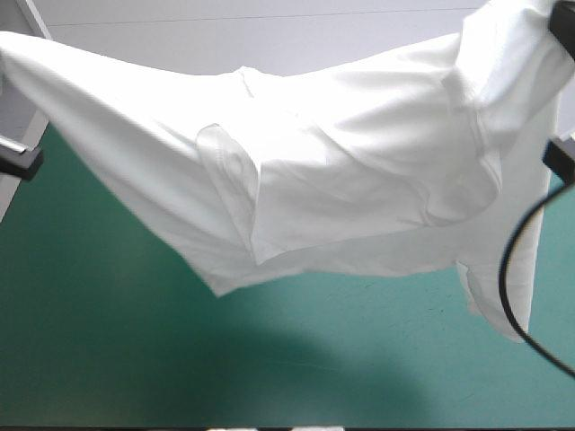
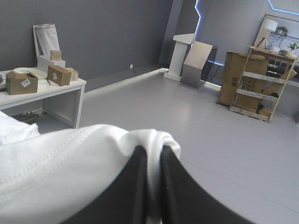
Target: Fold the cloth
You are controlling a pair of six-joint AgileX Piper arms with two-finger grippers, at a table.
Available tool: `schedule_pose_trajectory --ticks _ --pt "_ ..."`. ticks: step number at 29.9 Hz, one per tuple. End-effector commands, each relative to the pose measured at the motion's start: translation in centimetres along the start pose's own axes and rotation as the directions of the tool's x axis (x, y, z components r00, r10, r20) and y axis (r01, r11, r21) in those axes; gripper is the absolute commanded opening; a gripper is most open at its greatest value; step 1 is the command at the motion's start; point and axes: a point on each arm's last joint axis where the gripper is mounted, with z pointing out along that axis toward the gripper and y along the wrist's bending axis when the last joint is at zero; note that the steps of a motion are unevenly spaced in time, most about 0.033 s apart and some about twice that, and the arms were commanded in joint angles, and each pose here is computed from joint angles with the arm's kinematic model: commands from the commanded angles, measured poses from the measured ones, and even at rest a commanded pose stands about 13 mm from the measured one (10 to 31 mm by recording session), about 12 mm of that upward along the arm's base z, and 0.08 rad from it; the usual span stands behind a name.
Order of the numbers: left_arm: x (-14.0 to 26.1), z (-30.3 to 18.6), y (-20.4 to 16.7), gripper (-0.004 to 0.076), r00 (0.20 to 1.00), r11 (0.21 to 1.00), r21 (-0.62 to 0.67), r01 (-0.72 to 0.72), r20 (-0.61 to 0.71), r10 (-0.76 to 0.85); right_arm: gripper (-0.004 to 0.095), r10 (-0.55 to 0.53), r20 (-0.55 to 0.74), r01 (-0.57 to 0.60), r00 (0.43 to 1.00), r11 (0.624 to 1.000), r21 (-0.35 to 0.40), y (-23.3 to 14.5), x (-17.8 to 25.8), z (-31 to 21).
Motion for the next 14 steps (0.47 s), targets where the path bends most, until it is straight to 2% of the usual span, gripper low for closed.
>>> schedule_pose_trajectory --ticks 1,4,9,11,14 --pt "-1.8 -4.3 0.5 0.0019 0.994 0.995 -0.094 0.016 0.11 -0.006 0.0001 0.018 0.073 -0.02 0.997 1.0 0.022 1.1 -0.3 -3.4" --pt "-1.9 -5.4 0.3 0.0019 0.993 0.995 -0.089 0.038 0.112 -0.028 0.0002 0.037 0.022 -0.038 0.999 0.999 0.015 1.7 1.2 -4.4" --pt "-0.2 -3.6 -0.4 0.0019 0.998 0.997 -0.02 0.07 0.011 -0.07 0.0001 0.122 -0.19 -0.129 0.974 0.991 -0.023 1.6 6.4 -1.2" --pt "1.8 -1.8 -1.1 0.0019 0.99 0.993 0.017 0.116 -0.082 -0.114 0.0001 0.169 -0.311 -0.195 0.935 0.979 -0.053 1.6 9.5 1.2" --pt "6.3 1.4 -2.7 0.0019 0.96 0.982 0.075 0.171 -0.239 -0.149 0.0002 0.201 -0.46 -0.251 0.865 0.967 -0.051 1.4 15.0 4.3"
